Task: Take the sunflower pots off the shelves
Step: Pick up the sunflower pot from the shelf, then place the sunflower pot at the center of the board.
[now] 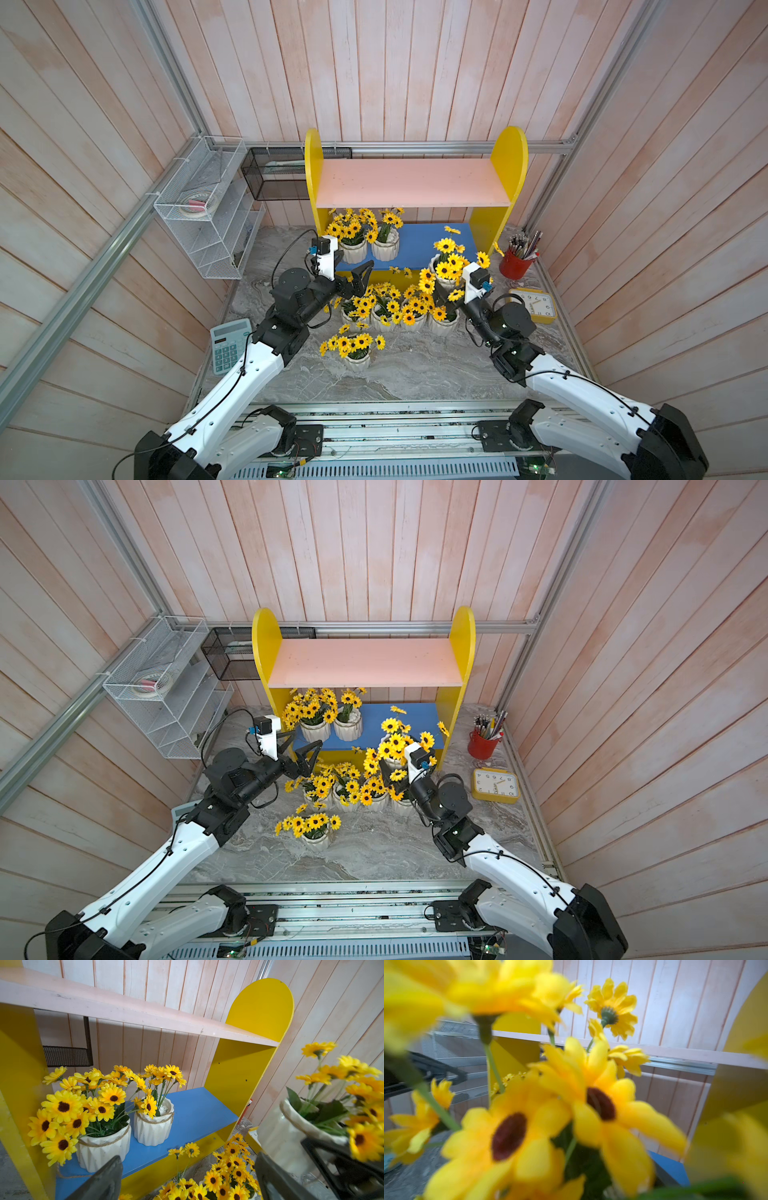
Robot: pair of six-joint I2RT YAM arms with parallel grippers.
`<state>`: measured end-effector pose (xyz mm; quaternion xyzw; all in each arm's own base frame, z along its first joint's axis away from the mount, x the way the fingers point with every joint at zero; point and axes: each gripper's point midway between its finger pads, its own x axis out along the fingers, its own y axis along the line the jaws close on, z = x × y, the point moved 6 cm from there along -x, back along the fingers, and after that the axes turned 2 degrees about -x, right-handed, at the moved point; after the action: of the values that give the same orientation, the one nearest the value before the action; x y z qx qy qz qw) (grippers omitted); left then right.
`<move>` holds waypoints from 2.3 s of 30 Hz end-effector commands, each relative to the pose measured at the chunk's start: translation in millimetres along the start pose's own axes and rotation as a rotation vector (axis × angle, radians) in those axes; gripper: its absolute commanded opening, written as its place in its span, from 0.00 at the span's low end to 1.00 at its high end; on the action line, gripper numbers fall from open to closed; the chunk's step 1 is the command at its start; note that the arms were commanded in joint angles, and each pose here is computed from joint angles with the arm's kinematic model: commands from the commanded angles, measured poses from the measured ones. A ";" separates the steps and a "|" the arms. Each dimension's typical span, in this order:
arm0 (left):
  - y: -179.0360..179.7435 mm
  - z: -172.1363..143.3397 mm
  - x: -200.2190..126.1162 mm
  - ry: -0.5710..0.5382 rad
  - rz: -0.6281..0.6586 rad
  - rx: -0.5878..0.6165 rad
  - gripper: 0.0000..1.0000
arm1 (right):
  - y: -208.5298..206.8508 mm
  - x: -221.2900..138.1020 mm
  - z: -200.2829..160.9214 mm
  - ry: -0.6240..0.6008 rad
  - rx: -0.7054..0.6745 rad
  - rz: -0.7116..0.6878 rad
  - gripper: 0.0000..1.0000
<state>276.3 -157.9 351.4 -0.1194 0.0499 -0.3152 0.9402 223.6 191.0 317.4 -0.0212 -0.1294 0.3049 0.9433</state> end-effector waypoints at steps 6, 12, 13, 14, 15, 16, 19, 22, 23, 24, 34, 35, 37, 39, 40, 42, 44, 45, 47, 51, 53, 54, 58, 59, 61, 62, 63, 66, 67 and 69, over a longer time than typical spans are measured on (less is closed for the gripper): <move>-3.1 -2.9 -3.4 -0.007 0.007 0.027 1.00 | 62.8 -54.7 -38.2 0.078 0.043 0.115 0.00; -2.4 -4.3 -3.4 -0.007 0.015 0.030 1.00 | 97.2 -74.8 -81.3 0.135 0.152 0.191 0.00; -2.2 -4.7 -2.3 -0.003 0.015 0.030 1.00 | 97.7 -75.9 -89.0 0.135 0.162 0.182 0.00; -2.1 -4.6 -1.8 -0.002 0.015 0.032 1.00 | 99.7 -76.2 -96.1 0.134 0.171 0.180 0.00; -1.5 -5.6 -1.4 0.000 0.016 0.032 1.00 | 101.9 -75.8 -100.6 0.130 0.178 0.184 0.00; -1.3 -5.9 -1.4 0.000 0.017 0.034 1.00 | 105.8 -74.0 -103.8 0.122 0.177 0.186 0.00; -1.8 -4.8 -3.0 -0.007 0.021 0.047 1.00 | 112.9 -66.6 -115.7 0.122 0.157 0.168 0.00; -1.2 -2.1 -6.1 -0.021 0.033 0.058 1.00 | 111.4 -61.6 -126.0 0.095 0.153 0.108 0.00; -1.3 -1.8 -6.8 -0.024 0.034 0.061 1.00 | 113.5 -60.0 -129.2 0.079 0.139 0.107 0.00; -1.5 -1.6 -7.4 -0.026 0.034 0.062 1.00 | 115.0 -59.1 -132.3 0.068 0.131 0.104 0.00; -2.8 0.2 -8.9 -0.033 0.029 0.069 1.00 | 145.9 -34.2 -184.1 0.178 0.158 0.121 0.00; -3.0 -0.3 -8.6 -0.031 0.027 0.069 1.00 | 147.1 -33.5 -186.8 0.184 0.166 0.121 0.00; -3.0 -0.7 -8.2 -0.030 0.026 0.069 1.00 | 147.6 -32.6 -192.4 0.197 0.170 0.110 0.00; -2.6 -0.8 -8.0 -0.030 0.029 0.071 1.00 | 149.5 -33.5 -199.9 0.216 0.166 0.111 0.00; -2.9 -0.8 -8.2 -0.029 0.027 0.071 1.00 | 151.7 -33.9 -204.1 0.226 0.158 0.118 0.00; -3.4 -0.2 -8.3 -0.032 0.023 0.071 1.00 | 151.8 -33.0 -206.9 0.230 0.149 0.106 0.00; -3.1 -1.1 -8.0 -0.028 0.023 0.070 1.00 | 152.3 -33.2 -208.5 0.235 0.150 0.106 0.12; -3.3 -1.0 -8.1 -0.028 0.023 0.071 1.00 | 153.3 -34.0 -210.3 0.240 0.148 0.115 0.20; -2.7 -0.9 -8.1 -0.029 0.025 0.070 1.00 | 157.9 -35.5 -210.6 0.242 0.152 0.152 0.35; -2.8 -1.4 -7.7 -0.027 0.026 0.070 1.00 | 154.8 -38.6 -204.6 0.238 0.185 0.131 0.87; -2.9 -1.1 -7.6 -0.026 0.026 0.070 1.00 | 153.6 -40.9 -199.5 0.242 0.210 0.126 0.98; -2.5 -1.7 -7.0 -0.024 0.028 0.069 1.00 | 154.1 -40.9 -197.1 0.247 0.220 0.128 0.98; -1.9 -2.7 -5.5 -0.019 0.026 0.064 1.00 | 157.8 -39.8 -199.0 0.339 0.230 0.128 0.98; -2.7 -2.1 -5.4 -0.020 0.023 0.062 1.00 | 157.9 -40.0 -198.6 0.344 0.230 0.131 0.98; -3.2 -1.4 -6.0 -0.022 0.021 0.059 1.00 | 157.1 -42.8 -197.9 0.340 0.234 0.138 0.98; -3.4 -1.0 -6.3 -0.024 0.019 0.059 1.00 | 157.2 -43.7 -198.2 0.345 0.236 0.143 0.98; -3.5 -1.0 -6.4 -0.025 0.019 0.057 1.00 | 157.4 -44.0 -198.3 0.352 0.241 0.145 0.98; -3.1 1.8 -6.5 -0.028 0.028 0.051 1.00 | 160.3 -42.1 -195.1 0.380 0.247 0.163 0.98; -3.5 3.9 -6.9 -0.031 0.029 0.050 1.00 | 164.0 -39.6 -194.7 0.406 0.240 0.178 0.98; -5.2 9.6 -7.9 -0.040 0.027 0.047 1.00 | 170.8 -35.9 -194.0 0.474 0.232 0.206 0.98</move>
<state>270.6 -155.3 350.4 -0.0962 0.0364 -0.3010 0.9480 152.9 304.2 104.6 0.0211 0.0853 0.3772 0.9219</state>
